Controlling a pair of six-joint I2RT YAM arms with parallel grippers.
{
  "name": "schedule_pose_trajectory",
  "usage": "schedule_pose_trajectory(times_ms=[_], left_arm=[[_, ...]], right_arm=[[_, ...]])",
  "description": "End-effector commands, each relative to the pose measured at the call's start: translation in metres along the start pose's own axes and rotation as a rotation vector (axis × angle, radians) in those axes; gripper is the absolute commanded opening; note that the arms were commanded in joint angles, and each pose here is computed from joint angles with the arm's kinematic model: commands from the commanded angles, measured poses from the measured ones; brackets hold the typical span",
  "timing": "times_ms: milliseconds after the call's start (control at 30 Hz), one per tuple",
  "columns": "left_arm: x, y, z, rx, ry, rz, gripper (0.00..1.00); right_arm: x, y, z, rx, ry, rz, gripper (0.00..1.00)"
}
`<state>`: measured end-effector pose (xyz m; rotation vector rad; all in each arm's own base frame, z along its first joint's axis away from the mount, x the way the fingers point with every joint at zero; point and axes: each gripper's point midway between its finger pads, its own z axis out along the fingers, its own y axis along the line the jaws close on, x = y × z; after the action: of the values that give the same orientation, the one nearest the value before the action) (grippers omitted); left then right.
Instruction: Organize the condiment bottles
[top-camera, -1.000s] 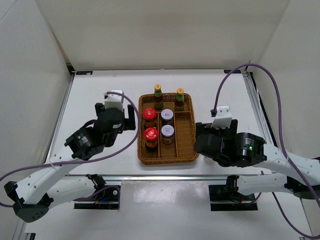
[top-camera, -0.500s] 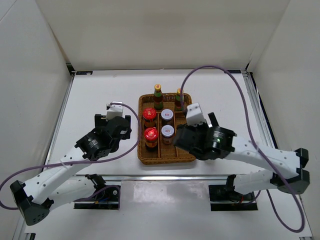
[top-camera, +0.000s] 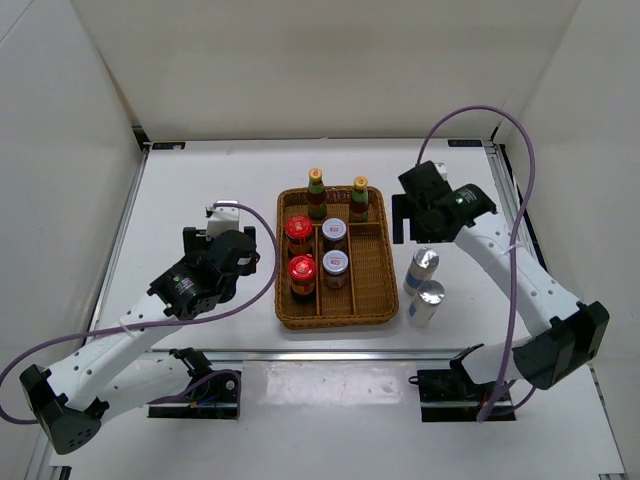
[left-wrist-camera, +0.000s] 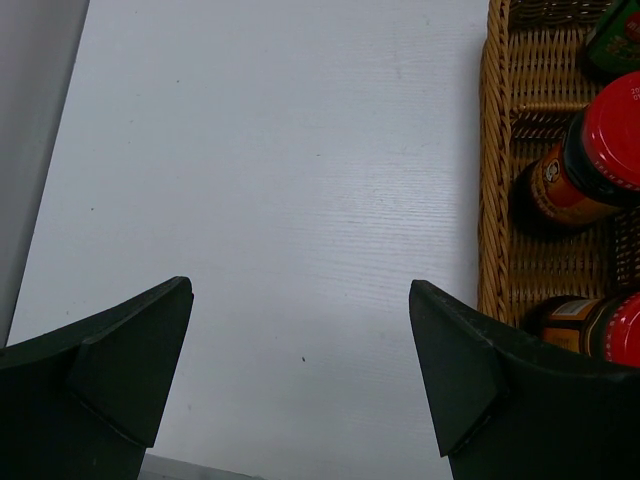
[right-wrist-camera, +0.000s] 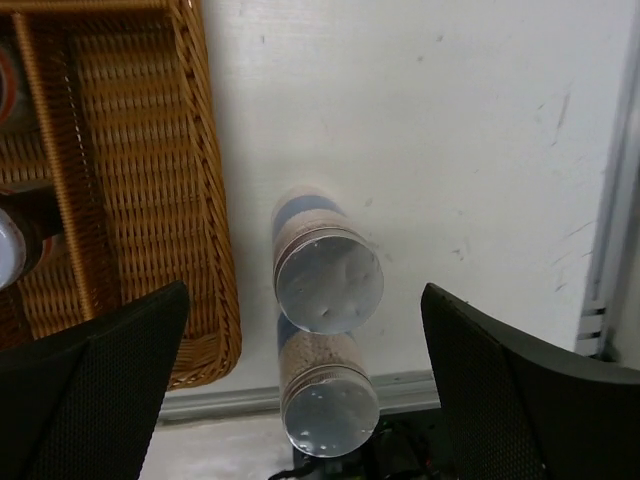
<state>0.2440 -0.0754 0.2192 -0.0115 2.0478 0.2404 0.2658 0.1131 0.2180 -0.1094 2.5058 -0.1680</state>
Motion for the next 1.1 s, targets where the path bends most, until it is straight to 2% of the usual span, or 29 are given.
schedule_pose_trajectory(times_ms=[0,233,467,600,700,733,833,900,933,1033,1067], left_arm=[[-0.013,0.006,-0.004,-0.019,-0.04,-0.049,1.0],[-0.013,0.006,-0.004,-0.019,-0.04,-0.049,1.0],[-0.012,0.005,-0.002,-0.021,-0.034,-0.042,1.0],[-0.012,0.005,-0.002,-0.021,-0.034,-0.042,1.0],[-0.012,0.005,-0.002,-0.021,-0.034,-0.042,1.0],[-0.012,0.005,-0.002,-0.021,-0.034,-0.042,1.0],[-0.012,0.005,-0.002,-0.021,-0.034,-0.042,1.0],[-0.012,0.005,-0.002,-0.021,-0.034,-0.042,1.0],[-0.012,0.005,-0.002,-0.021,-0.034,-0.042,1.0],[-0.011,0.004,-0.001,-0.024,-0.029,-0.035,1.0],[-0.011,0.004,-0.001,-0.024,-0.029,-0.035,1.0]], right_arm=[[0.019,0.009,0.016,-0.159,0.149,0.064,1.0],[0.03,-0.006,0.035,-0.183,0.234,0.153,1.0],[0.051,0.008,0.05,-0.264,0.351,0.148,1.0],[0.055,0.01,0.053,-0.27,0.364,0.148,0.99],[0.054,0.008,0.054,-0.262,0.361,0.147,0.9],[0.052,0.008,0.056,-0.253,0.359,0.145,0.82],[0.049,0.002,0.056,-0.224,0.348,0.142,0.67],[0.042,-0.007,0.053,-0.176,0.324,0.136,0.61],[0.043,-0.012,0.051,-0.154,0.32,0.133,0.54],[0.029,-0.023,0.04,-0.105,0.245,0.136,0.45],[0.024,-0.025,0.036,-0.098,0.22,0.14,0.37]])
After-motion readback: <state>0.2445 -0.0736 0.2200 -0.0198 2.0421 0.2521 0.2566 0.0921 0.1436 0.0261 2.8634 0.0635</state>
